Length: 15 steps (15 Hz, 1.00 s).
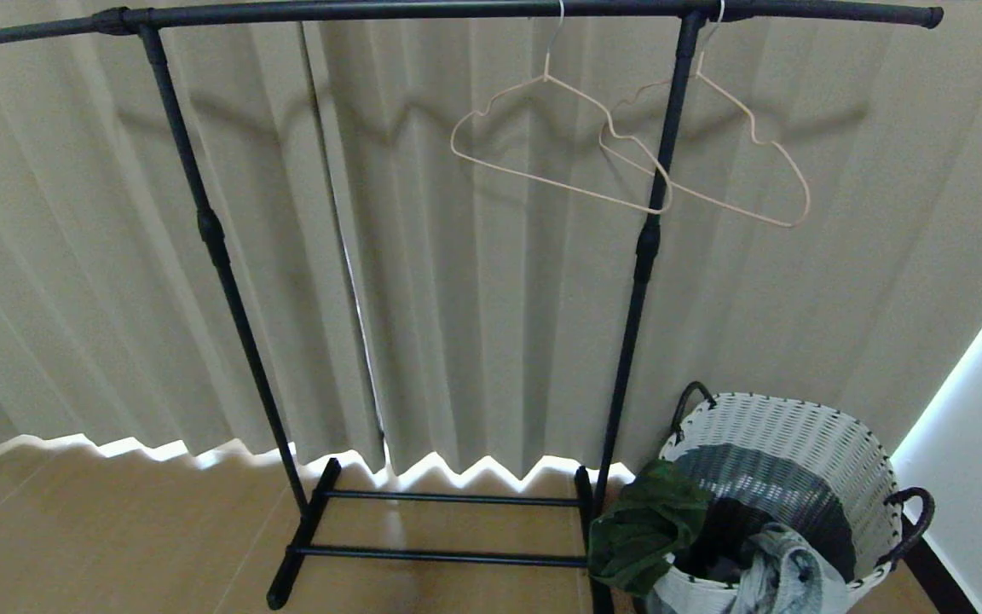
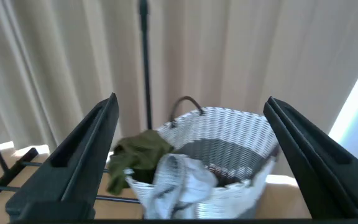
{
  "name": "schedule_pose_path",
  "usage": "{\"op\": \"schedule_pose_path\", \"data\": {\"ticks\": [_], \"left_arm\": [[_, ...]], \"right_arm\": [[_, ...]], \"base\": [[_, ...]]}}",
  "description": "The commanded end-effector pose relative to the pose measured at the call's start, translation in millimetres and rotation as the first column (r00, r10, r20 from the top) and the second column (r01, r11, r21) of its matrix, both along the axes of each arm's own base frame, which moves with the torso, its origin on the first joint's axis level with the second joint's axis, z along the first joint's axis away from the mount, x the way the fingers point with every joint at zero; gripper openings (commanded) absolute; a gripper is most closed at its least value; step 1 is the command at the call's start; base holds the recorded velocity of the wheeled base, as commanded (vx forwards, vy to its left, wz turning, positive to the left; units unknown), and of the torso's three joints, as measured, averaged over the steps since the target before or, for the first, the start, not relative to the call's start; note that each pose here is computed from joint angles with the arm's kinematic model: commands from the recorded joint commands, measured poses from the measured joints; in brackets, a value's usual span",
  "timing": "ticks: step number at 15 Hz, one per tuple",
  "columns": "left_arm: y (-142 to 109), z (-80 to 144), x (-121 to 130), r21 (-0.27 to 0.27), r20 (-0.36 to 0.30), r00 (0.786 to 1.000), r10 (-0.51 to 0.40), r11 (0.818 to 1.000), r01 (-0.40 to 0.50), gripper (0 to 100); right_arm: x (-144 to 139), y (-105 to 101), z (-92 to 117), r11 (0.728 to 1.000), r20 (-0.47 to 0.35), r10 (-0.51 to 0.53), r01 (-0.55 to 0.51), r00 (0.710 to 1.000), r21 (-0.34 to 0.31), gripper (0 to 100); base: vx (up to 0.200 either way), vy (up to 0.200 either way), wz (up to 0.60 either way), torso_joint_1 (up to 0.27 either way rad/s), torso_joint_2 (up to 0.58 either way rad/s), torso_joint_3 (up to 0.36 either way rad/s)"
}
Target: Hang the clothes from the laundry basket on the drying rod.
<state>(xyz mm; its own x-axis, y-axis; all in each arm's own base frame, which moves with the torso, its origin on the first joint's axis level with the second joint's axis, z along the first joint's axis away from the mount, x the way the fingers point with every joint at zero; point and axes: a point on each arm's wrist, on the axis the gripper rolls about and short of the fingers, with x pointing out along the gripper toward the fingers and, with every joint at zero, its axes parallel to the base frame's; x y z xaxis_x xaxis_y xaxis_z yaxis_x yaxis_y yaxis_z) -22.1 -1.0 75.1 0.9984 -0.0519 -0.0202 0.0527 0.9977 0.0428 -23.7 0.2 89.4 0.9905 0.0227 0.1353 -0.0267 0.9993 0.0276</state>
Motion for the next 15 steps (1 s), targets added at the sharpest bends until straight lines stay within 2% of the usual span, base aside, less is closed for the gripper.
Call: {"op": "schedule_pose_path", "data": {"ticks": [1, 5, 7, 8, 9, 12, 15], "left_arm": [[0, 0, 0, -0.001, 0.000, 1.000, 0.000, 1.000, 0.000, 100], [0, 0, 0, -0.003, 0.000, 1.000, -0.005, 1.000, 0.005, 100], [0, 0, 0, -0.003, 0.002, 1.000, -0.005, 1.000, 0.005, 100], [0, 0, 0, -0.003, 0.002, 1.000, -0.005, 1.000, 0.005, 100], [0, 0, 0, -0.003, 0.002, 1.000, -0.005, 1.000, 0.005, 100], [0, 0, 0, -0.004, 0.002, 1.000, -0.003, 1.000, 0.003, 100], [0, 0, 0, -0.004, 0.002, 1.000, -0.003, 1.000, 0.003, 100]], "right_arm": [[0, 0, 0, 1.000, -0.001, -0.002, 0.002, 1.000, 0.006, 100], [0, 0, -1, 0.999, -0.005, -0.001, 0.001, 1.000, -0.033, 100], [0, 0, -1, 0.993, -0.008, -0.013, 0.012, 1.000, -0.120, 100], [0, 0, -1, 0.991, -0.009, -0.015, 0.013, 1.000, -0.133, 100], [1, 0, -1, 0.976, -0.020, -0.026, 0.021, 0.999, -0.216, 100], [6, 0, 0, 0.956, -0.071, -0.034, 0.012, 0.997, -0.293, 100], [11, 0, 1, 0.945, -0.116, -0.043, 0.002, 0.992, -0.327, 100]], "base": [[0.000, 0.000, 0.00, 0.000, 0.00, 0.000], [0.000, 0.000, 0.00, 0.000, 0.00, 0.000], [0.000, 0.000, 0.00, 0.000, 0.00, 0.000], [0.000, 0.000, 0.00, 0.000, 0.00, 0.000], [0.000, 0.000, 0.00, 0.000, 0.00, 0.000], [0.000, 0.000, 0.00, 0.000, 0.00, 0.000], [0.000, 0.000, 0.00, 0.000, 0.00, 0.000]]}}
